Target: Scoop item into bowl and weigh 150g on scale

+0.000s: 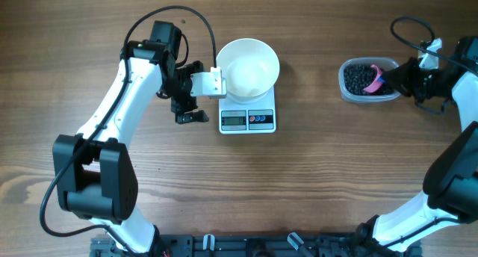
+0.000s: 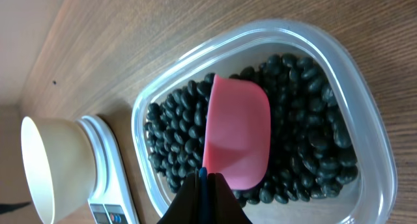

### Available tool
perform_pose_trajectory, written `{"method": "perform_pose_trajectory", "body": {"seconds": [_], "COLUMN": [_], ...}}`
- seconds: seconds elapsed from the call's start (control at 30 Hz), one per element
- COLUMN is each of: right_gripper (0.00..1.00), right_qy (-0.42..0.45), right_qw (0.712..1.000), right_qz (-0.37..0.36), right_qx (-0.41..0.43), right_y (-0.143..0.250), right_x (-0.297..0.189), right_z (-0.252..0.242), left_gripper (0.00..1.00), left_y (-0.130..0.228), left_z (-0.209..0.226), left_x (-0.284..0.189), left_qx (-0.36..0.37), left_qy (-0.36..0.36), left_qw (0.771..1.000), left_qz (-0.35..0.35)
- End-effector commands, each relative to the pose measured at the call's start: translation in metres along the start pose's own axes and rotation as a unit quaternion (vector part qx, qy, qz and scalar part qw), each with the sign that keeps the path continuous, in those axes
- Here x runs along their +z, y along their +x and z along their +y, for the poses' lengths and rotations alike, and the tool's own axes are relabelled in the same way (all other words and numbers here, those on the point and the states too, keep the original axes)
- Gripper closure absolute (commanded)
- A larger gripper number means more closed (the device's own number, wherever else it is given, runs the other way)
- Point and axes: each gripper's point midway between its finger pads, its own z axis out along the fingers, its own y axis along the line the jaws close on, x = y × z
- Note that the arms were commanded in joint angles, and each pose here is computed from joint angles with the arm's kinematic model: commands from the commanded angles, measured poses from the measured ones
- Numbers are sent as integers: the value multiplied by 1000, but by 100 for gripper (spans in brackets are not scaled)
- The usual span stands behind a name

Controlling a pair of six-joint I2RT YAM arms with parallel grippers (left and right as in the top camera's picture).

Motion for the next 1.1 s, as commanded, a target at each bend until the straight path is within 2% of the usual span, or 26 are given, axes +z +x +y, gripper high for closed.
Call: {"method": "perform_pose_trajectory", "body": {"seconds": [0.0, 0.07, 0.13, 0.33, 0.43, 0.77, 0.9, 1.07], "right_gripper": [96, 96, 96, 96, 96, 96, 96, 96], "right_qy": [-31, -85, -90, -184, -214, -235, -229, -284], "right_qw": [998, 996, 995, 981, 970, 963, 965, 955], "right_qz": [46, 26, 11, -41, -51, -55, -59, -81], "right_qx": [10, 19, 34, 55, 100, 119, 110, 30], "right_y": [24, 16, 10, -10, -18, -20, -21, -22], "right_x": [18, 4, -6, -37, -48, -57, -56, -67], "right_z": [-10, -7, -17, -13, -12, -12, -14, 5], "left_gripper": [0, 0, 0, 0, 0, 0, 0, 0], "left_y": [-6, -6, -6, -6, -6, -6, -6, -6], "left_z": [-1, -1, -1, -1, -1, -1, -1, -1], "left_x": [1, 1, 1, 1, 1, 1, 1, 1], "left_qx": [-2, -2, -2, -2, -2, -2, -2, -2], "left_qy": [4, 4, 4, 4, 4, 4, 4, 4], "left_qw": [1000, 1000, 1000, 1000, 1000, 1000, 1000, 1000], "left_qz": [-13, -13, -13, -13, -13, -13, -13, -13]}}
